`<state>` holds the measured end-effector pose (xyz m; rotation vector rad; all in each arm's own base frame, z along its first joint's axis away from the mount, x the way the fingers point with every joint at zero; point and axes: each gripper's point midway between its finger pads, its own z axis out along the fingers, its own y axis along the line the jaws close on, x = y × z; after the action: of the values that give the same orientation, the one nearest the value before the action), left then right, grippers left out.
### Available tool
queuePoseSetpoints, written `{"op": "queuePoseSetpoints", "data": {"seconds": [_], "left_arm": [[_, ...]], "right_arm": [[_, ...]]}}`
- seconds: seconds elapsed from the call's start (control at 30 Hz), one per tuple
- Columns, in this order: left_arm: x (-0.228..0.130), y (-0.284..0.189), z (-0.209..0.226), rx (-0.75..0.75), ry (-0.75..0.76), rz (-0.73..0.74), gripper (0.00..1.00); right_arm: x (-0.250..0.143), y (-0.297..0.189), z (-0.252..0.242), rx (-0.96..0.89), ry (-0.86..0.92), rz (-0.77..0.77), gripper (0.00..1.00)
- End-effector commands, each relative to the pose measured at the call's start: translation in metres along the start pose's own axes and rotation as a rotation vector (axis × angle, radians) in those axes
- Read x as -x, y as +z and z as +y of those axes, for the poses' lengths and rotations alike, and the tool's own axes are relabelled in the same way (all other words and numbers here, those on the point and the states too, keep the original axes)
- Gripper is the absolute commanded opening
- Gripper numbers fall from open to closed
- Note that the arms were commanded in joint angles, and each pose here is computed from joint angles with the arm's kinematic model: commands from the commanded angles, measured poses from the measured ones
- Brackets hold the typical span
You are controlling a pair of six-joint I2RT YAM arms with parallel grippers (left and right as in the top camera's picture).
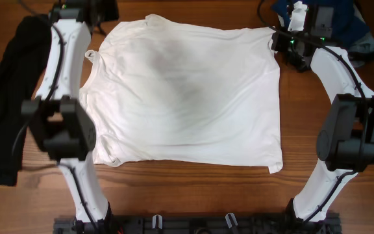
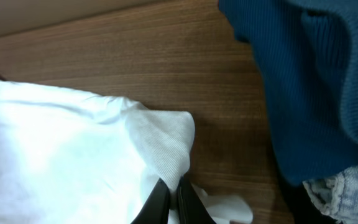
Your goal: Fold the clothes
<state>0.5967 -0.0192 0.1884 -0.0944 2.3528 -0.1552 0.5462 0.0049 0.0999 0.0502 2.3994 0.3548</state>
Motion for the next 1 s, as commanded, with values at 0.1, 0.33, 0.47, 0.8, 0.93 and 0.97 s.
{"op": "queuePoseSetpoints", "data": {"seconds": [0.1, 0.33, 0.47, 0.8, 0.93, 0.97], "left_arm": [[-0.021, 0.116, 0.008, -0.049, 0.072, -0.034, 0.62], [-0.059, 0.161, 0.003, -0.114, 0.07, 0.01, 0.66], [-0.076, 0.172, -0.007, -0.171, 0.069, 0.04, 0.66], [-0.079, 0.177, -0.032, -0.237, 0.19, 0.017, 0.72], [-0.09, 0.195, -0.019, -0.175, 0.293, 0.005, 0.63], [-0.091, 0.2, -0.018, -0.167, 0.329, -0.009, 0.55]], "right_arm": [[-0.003, 0.0, 0.002, 0.008, -0.038, 0.02, 0.04], [-0.003, 0.0, -0.002, -0.017, -0.043, 0.018, 0.04], [-0.003, 0.0, -0.003, -0.021, -0.042, 0.017, 0.04], [-0.003, 0.0, -0.005, -0.036, -0.042, 0.017, 0.04], [-0.002, 0.0, -0.006, -0.038, -0.042, 0.014, 0.04], [-0.002, 0.0, -0.006, -0.04, -0.043, 0.014, 0.05]]}}
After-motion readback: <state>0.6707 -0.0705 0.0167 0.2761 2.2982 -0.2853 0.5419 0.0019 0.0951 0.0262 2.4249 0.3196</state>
